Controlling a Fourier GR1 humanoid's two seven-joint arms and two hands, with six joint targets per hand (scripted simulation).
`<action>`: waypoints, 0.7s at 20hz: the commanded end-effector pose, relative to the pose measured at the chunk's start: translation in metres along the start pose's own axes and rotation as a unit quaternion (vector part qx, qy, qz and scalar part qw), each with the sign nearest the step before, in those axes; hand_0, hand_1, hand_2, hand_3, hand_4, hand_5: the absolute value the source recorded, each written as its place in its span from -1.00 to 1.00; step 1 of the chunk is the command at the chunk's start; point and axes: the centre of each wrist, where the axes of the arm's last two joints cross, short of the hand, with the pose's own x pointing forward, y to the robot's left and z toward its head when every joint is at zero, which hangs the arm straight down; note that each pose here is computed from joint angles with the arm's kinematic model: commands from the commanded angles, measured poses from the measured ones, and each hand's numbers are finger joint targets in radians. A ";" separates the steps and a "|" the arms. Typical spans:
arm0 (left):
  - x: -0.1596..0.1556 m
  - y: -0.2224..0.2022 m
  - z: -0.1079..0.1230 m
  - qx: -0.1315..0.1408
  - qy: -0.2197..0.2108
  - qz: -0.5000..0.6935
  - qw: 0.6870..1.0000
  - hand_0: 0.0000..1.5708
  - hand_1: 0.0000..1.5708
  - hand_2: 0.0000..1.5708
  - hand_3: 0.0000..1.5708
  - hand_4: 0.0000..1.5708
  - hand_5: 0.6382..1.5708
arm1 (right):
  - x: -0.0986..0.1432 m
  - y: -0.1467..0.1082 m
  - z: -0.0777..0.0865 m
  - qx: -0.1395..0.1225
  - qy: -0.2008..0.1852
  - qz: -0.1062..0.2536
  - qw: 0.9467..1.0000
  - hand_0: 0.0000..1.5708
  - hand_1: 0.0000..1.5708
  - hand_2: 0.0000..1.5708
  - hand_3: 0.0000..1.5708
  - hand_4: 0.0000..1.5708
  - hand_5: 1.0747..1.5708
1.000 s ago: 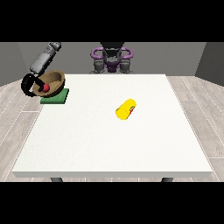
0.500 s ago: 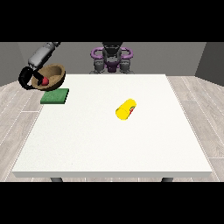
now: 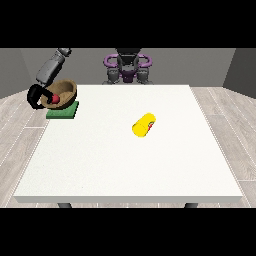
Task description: Pick the cup and pour the ball into the bowl, then pick the bowl and place it on the pad
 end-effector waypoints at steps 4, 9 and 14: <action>0.004 -0.010 0.002 0.001 -0.008 0.004 1.000 -1.00 -1.00 -1.00 -1.00 -1.00 0.88 | 0.004 -0.034 0.007 -0.097 0.009 -0.012 0.995 0.34 0.34 0.38 0.31 -1.00 0.90; 0.016 0.007 0.004 0.005 -0.019 0.002 1.000 -1.00 -1.00 -1.00 -1.00 -1.00 0.89 | 0.017 -0.046 0.006 -0.104 0.007 -0.035 0.994 -0.12 -0.12 -0.27 0.30 -1.00 0.85; 0.012 0.004 0.002 0.004 -0.020 0.007 1.000 -1.00 -1.00 -1.00 -1.00 -1.00 0.88 | 0.068 -0.056 -0.003 -0.092 -0.022 -0.049 0.994 -0.59 -0.59 -0.49 -0.34 -1.00 0.69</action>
